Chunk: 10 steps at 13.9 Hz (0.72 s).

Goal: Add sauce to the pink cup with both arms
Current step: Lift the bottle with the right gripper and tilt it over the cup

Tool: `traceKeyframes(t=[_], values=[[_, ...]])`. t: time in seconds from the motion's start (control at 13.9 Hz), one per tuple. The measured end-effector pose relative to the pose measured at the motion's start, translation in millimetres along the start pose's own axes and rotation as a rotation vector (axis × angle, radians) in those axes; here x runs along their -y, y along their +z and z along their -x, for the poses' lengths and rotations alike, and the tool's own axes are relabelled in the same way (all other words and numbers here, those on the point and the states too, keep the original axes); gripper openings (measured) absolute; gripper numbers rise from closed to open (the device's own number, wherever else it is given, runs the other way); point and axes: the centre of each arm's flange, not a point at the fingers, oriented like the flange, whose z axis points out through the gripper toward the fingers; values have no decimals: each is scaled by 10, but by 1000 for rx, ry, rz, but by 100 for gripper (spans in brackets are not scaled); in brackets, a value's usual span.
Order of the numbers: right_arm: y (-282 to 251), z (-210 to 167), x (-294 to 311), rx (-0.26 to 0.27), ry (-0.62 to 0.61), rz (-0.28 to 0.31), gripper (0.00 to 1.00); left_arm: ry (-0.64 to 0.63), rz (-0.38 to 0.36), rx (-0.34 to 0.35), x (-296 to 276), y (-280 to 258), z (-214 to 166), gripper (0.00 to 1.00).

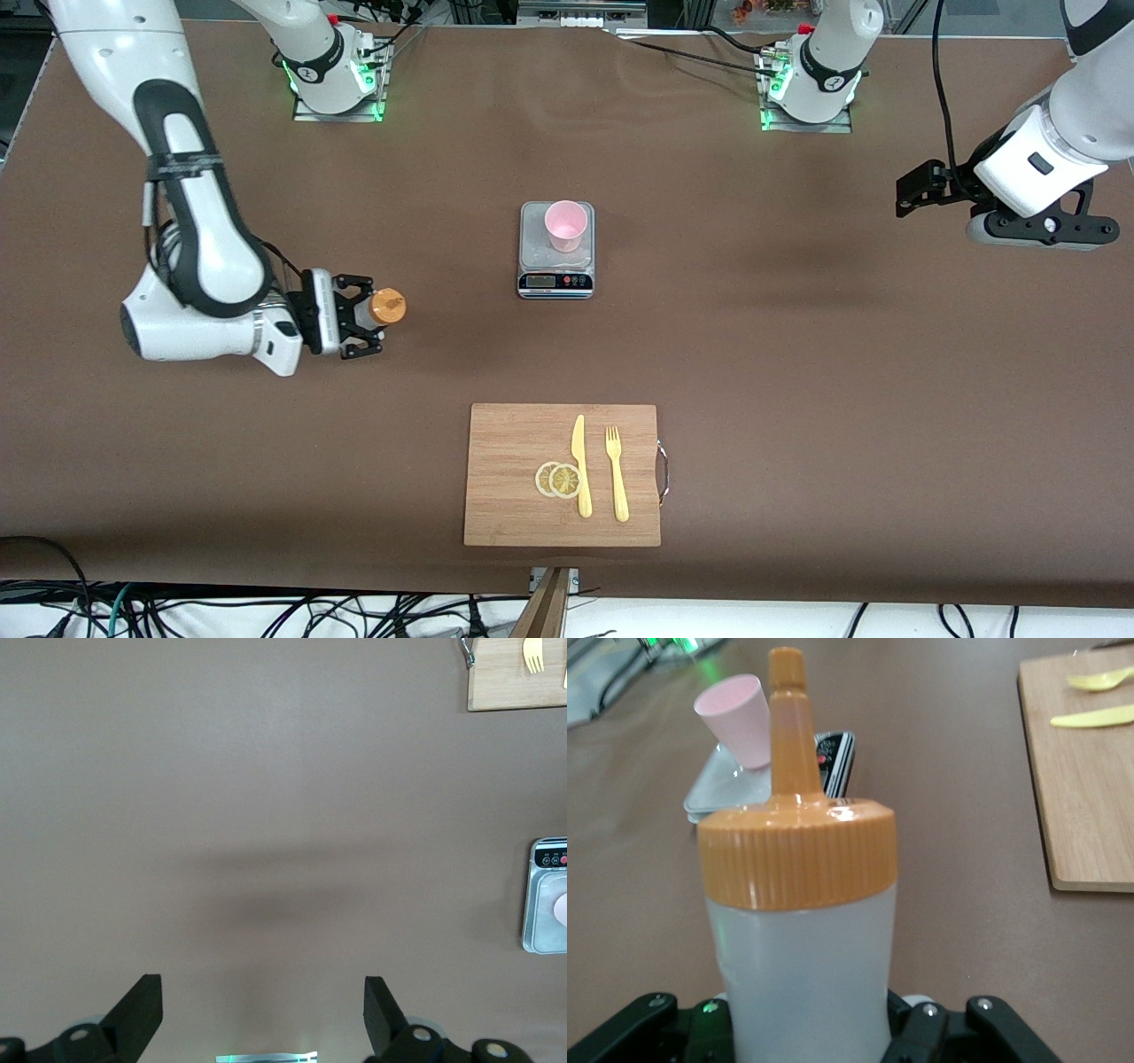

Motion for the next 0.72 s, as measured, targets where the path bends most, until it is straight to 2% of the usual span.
traceKeyframes(t=[0.22,0.43,0.58,0.72], values=[[174,-622,-1,161,-30,2,27,-1,0,3,5,1,3,100],[422,-1123,68,299,-67,-18,27,-3,0,6,16,4,6,100],[665,-1378,165,374,-92,-40,27,-3,0,6,18,3,6,100],[881,-1596,263,418,-81,-49,27,-3,0,7,19,3,7,100]])
